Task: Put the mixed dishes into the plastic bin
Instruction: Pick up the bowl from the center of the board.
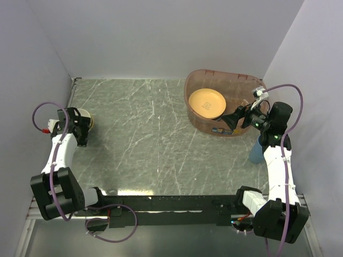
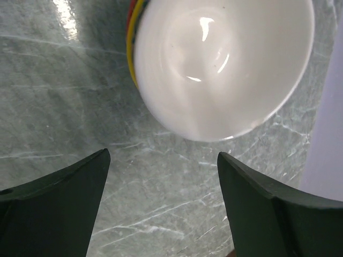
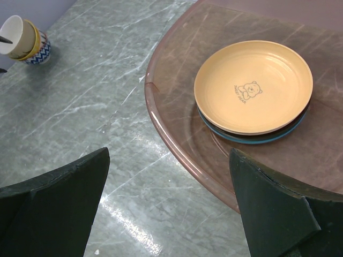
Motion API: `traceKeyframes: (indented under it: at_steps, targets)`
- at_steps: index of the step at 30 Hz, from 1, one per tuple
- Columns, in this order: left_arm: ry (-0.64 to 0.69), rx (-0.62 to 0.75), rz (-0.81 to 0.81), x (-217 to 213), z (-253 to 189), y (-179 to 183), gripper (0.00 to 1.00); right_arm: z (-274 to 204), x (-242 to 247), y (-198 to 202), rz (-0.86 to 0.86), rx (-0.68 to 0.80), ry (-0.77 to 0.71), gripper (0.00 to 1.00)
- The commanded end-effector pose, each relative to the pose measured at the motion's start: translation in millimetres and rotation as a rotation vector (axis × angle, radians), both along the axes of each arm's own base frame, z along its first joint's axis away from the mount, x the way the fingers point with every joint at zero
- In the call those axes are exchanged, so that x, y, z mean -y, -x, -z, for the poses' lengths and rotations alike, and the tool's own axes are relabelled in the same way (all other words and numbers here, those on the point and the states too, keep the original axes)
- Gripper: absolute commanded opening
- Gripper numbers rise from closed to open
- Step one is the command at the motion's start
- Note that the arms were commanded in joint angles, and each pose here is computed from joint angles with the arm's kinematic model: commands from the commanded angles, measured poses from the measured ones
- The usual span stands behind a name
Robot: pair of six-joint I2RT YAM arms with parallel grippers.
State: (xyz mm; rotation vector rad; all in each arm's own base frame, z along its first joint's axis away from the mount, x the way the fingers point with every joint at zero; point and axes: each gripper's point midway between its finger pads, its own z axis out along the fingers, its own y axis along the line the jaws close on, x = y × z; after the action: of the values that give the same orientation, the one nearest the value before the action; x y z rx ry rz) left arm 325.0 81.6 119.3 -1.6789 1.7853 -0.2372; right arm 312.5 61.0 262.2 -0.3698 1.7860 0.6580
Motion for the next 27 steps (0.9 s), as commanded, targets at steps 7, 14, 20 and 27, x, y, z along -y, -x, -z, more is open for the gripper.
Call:
traceKeyframes:
  at_steps: [7,14,20,27]
  targets:
    - [0.016,0.078,-0.054,-15,-18,-17,0.79,-9,2,-4,-0.001,0.043,0.010,1.00]
    - [0.027,0.079,-0.067,-22,-15,-20,0.72,-10,2,-3,0.000,0.047,0.013,1.00]
    - [0.050,0.075,-0.080,-27,-8,-26,0.65,-10,2,-3,-0.001,0.049,0.015,1.00]
    - [0.091,0.078,-0.075,-28,-1,-33,0.51,-11,3,-3,0.004,0.054,0.021,1.00]
